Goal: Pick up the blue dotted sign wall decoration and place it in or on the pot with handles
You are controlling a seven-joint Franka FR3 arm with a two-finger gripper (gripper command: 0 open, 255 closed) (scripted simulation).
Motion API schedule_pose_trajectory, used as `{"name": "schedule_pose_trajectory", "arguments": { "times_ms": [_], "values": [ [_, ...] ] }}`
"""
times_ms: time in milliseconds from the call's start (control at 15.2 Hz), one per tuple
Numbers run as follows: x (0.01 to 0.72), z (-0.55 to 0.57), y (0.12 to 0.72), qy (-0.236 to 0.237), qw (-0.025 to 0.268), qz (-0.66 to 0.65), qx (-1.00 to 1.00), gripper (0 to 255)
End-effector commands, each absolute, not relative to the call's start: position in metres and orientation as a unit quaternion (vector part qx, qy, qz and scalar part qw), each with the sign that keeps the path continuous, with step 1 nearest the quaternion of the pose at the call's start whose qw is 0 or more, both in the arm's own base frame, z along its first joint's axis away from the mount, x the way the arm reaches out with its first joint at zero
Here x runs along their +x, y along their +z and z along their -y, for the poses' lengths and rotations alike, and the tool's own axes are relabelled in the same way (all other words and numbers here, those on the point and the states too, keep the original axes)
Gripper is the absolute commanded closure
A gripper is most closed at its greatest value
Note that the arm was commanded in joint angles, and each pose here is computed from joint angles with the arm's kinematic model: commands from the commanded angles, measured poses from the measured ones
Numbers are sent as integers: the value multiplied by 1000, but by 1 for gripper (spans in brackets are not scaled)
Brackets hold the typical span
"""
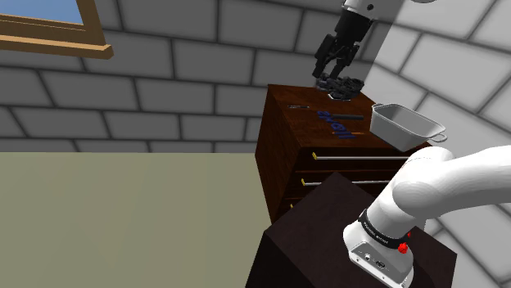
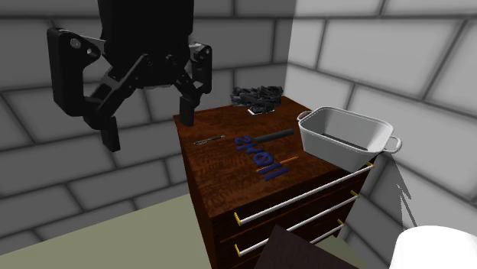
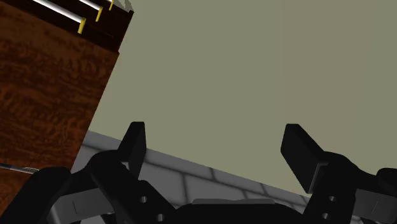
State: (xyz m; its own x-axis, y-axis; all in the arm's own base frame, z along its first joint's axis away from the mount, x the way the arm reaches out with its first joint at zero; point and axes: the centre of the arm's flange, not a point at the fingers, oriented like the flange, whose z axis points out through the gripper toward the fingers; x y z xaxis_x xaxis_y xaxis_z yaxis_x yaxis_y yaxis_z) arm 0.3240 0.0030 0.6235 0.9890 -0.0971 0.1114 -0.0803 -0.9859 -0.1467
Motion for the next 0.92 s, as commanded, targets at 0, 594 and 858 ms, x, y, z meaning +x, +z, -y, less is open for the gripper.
{"name": "schedule_pose_trajectory", "arguments": {
  "times_ms": [0, 594, 858],
  "values": [
    [324, -3, 624, -59, 71, -45, -995, 0],
    [353, 82, 554, -45, 48, -67, -996, 0],
    [364, 121, 523, -39, 38, -77, -995, 0]
  ]
}}
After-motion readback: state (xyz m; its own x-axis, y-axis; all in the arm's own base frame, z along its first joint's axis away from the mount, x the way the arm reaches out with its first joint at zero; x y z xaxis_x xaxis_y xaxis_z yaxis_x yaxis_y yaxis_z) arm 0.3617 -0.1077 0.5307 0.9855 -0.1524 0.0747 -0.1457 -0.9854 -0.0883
